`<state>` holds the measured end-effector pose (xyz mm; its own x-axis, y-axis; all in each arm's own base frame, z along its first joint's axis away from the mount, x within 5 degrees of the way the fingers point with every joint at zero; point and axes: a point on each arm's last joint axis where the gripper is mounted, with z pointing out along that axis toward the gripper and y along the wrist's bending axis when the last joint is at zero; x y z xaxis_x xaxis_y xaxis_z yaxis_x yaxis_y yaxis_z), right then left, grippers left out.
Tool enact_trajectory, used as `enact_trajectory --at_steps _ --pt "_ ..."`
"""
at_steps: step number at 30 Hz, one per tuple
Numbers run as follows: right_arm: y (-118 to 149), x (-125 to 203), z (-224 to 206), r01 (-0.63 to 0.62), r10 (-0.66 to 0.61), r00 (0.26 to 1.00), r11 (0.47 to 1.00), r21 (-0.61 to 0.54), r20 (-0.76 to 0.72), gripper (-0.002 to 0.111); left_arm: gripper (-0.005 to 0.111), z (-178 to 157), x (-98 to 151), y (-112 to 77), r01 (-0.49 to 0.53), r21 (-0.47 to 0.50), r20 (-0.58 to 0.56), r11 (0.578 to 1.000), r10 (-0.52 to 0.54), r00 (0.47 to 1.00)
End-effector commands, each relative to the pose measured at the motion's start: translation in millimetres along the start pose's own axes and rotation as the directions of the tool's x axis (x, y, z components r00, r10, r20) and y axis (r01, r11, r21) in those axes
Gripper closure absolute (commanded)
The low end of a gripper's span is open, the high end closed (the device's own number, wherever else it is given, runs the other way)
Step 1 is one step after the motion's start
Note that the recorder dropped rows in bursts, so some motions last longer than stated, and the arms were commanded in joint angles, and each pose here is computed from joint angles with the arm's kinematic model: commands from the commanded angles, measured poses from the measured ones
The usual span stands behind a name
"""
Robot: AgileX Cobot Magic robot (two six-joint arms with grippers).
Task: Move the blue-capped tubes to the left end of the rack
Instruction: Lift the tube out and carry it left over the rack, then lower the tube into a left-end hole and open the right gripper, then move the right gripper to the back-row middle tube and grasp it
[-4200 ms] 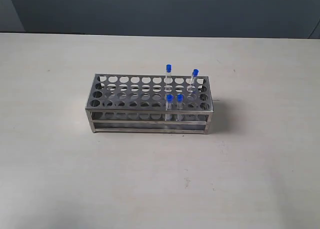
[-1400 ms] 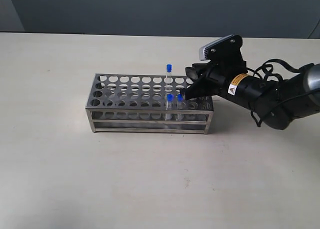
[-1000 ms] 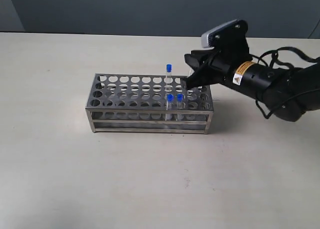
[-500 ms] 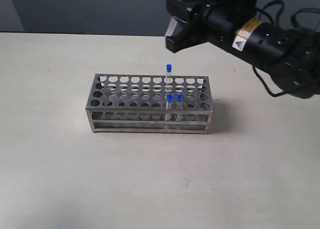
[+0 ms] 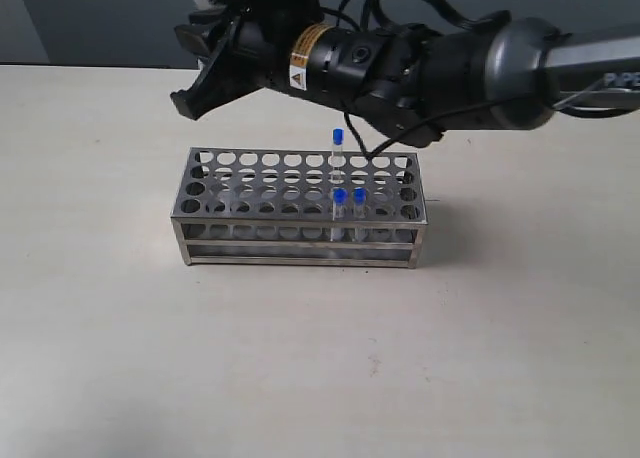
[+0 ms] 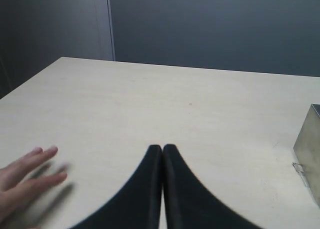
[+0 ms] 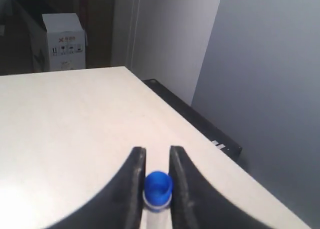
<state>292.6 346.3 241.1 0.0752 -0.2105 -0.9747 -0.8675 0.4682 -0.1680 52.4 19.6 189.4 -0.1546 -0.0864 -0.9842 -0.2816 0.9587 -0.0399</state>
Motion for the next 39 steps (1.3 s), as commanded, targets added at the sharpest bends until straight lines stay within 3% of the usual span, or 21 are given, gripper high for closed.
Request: enact_trajectory --at_steps 1,22,25,26,27,28,31,32,36,39 --pt "10 15 18 -0.013 0.012 0.999 1.000 -0.022 -0.047 0.108 0.106 0 0 0.0 0.002 0.002 0.002 1.000 -0.002 1.000" --pt "25 68 35 -0.044 0.035 0.982 0.998 -0.045 -0.187 0.108 0.106 0 0 0.1 0.002 0.001 0.001 1.000 -0.002 1.000" --pt "25 72 36 -0.056 0.048 0.980 0.998 -0.040 -0.195 0.089 0.106 0 0 0.1 0.002 0.001 0.001 1.000 -0.002 1.000" --pt "25 72 36 -0.056 0.048 0.980 0.998 -0.040 -0.195 0.074 0.106 0 0 0.1 0.002 0.001 0.001 1.000 -0.002 1.000" --pt "25 73 36 -0.056 0.047 0.979 0.998 -0.039 -0.199 0.066 0.106 0 0 0.1 0.002 0.001 0.001 1.000 -0.002 1.000" --pt "24 72 36 -0.055 0.047 0.979 0.998 -0.038 -0.200 0.064 0.106 0 0 0.1 0.002 0.001 0.001 1.000 -0.002 1.000" --pt "17 50 26 -0.063 0.065 0.970 0.998 0.016 -0.233 0.067 0.106 0 0 0.1 0.002 0.001 0.001 1.000 -0.002 1.000" --pt "8 32 16 -0.101 0.116 0.964 0.992 0.075 -0.240 0.069 0.106 0 0 0.1 0.002 0.001 0.001 1.000 -0.002 1.000" --pt "-34 -25 -31 -0.089 0.113 0.985 0.980 0.178 -0.129 0.070 0.106 0 0 0.1 0.002 0.001 0.001 1.000 -0.002 1.000" --pt "-50 -30 -57 -0.096 0.126 0.985 0.968 0.230 -0.121 0.070 0.106 0 0 0.1 0.002 0.001 0.001 1.000 -0.002 1.000"
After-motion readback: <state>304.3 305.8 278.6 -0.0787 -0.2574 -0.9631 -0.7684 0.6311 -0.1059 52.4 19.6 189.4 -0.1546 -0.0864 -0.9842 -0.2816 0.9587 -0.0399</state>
